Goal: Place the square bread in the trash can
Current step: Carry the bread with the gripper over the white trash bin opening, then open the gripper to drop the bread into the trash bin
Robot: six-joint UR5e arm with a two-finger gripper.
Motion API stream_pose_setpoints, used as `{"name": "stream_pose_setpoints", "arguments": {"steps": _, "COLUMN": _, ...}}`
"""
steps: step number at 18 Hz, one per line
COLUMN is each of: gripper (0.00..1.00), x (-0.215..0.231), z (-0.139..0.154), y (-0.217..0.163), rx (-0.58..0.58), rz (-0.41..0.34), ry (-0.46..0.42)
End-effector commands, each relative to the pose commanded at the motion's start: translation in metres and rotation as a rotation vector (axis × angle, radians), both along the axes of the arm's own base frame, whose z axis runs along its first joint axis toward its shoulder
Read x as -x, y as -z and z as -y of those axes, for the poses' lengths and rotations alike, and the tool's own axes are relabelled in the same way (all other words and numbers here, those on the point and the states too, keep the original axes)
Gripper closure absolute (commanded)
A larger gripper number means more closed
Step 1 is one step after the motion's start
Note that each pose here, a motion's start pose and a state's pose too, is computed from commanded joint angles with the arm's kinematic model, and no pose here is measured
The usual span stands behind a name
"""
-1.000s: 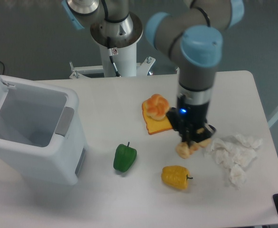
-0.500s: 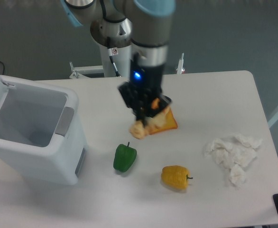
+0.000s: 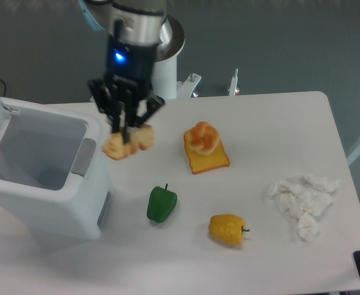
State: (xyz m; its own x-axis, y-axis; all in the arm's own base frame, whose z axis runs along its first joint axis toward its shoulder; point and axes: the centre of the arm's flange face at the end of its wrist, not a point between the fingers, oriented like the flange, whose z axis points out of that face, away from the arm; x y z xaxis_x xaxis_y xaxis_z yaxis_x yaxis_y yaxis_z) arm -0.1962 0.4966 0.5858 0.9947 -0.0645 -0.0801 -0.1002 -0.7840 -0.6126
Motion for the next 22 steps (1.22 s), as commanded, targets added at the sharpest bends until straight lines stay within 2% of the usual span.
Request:
{"name": "stream_pose_setpoints", "arguments": {"steps": 2, "gripper": 0.64, "x": -0.018, "z": -0.003, "y": -0.004, "rx": -0.008, "rz": -0.001, "ry": 0.024}}
{"name": "stream_pose_setpoints", "arguments": {"steps": 5, "gripper": 0.47, "x": -0.043, "z": -0.013, "y": -0.004, "rx": -0.016, "rz": 0.018, "ry": 0.045}}
{"name": "stream_pose_setpoints", "arguments": {"steps": 6, "gripper": 0.44, "x": -0.049, "z": -0.018, "y": 0.0, "rx": -0.011, "rz": 0.024, "ry": 0.057}}
{"name": "stream_pose_setpoints", "arguments": {"steps": 11, "gripper": 0.4, "x": -0.072, "z": -0.04, "y": 0.013, "rx": -0.015, "rz": 0.033, "ry": 0.103}}
{"name": "stream_pose_setpoints", "arguments": {"steps": 12, "gripper": 0.34, "x": -0.076, "z": -0.045, "y": 0.016, "rx": -0.017, "rz": 0.035, "ry": 0.107}}
{"name": "stream_pose_setpoints", "arguments": {"steps": 13, "gripper": 0.08, "x": -0.079, "z": -0.048, "y": 0.017, "rx": -0.019, "rz": 0.034, "ry": 0.115}}
{"name": "stream_pose_setpoints", "arguments": {"steps": 14, "gripper": 0.0, "x": -0.082, "z": -0.05, "y": 0.02, "rx": -0.015, "rz": 0.036, "ry": 0.123}}
{"name": "stream_pose_setpoints", "arguments": {"steps": 22, "gripper": 0.0, "x": -0.094, "z": -0.058, "y": 0.028, "rx": 0.0, "rz": 0.05, "ry": 0.146}}
